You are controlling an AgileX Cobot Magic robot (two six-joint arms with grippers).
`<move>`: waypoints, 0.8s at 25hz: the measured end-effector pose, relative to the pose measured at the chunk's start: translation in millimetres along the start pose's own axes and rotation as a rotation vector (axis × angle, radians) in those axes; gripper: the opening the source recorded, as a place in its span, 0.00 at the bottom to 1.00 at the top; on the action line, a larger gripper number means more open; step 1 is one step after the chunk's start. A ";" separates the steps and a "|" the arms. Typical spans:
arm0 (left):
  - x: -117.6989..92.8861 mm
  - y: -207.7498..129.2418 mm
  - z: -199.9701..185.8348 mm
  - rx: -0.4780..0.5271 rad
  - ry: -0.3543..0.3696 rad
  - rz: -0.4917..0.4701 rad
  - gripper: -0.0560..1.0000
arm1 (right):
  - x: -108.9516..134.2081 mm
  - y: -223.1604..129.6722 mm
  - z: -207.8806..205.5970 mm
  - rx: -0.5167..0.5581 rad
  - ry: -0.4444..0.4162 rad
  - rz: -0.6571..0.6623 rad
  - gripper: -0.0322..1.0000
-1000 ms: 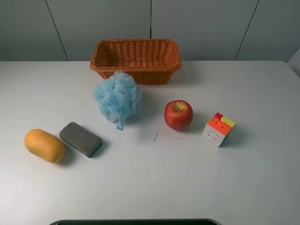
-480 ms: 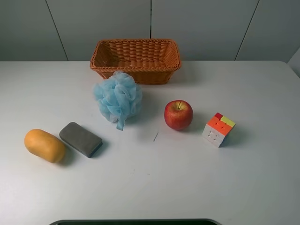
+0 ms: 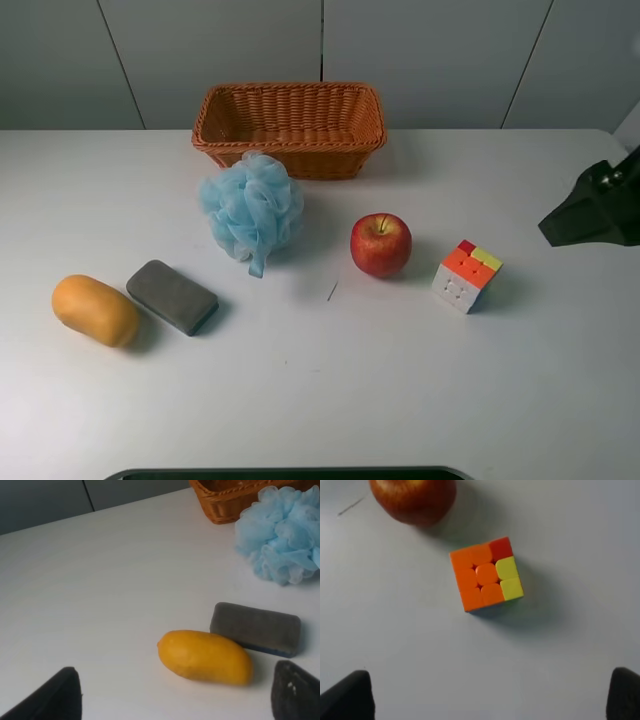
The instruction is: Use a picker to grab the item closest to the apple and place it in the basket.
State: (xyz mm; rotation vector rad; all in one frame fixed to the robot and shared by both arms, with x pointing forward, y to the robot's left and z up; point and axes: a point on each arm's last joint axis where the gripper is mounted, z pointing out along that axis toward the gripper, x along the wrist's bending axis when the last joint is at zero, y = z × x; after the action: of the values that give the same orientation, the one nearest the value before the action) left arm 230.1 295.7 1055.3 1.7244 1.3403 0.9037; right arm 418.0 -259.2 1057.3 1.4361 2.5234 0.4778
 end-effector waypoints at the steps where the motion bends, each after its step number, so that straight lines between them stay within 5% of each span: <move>1: 0.0 0.0 0.0 0.000 0.000 0.000 0.74 | -1.1 4.5 8.3 0.020 0.010 -0.017 0.71; 20: 0.0 0.0 0.0 0.000 0.000 0.000 0.74 | -19.0 29.6 110.2 0.180 0.121 -0.114 0.71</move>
State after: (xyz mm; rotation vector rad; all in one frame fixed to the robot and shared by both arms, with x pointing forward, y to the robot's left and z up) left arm 230.1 295.7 1055.3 1.7244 1.3403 0.9037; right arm 487.3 -241.7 966.3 1.3477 2.7893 0.3345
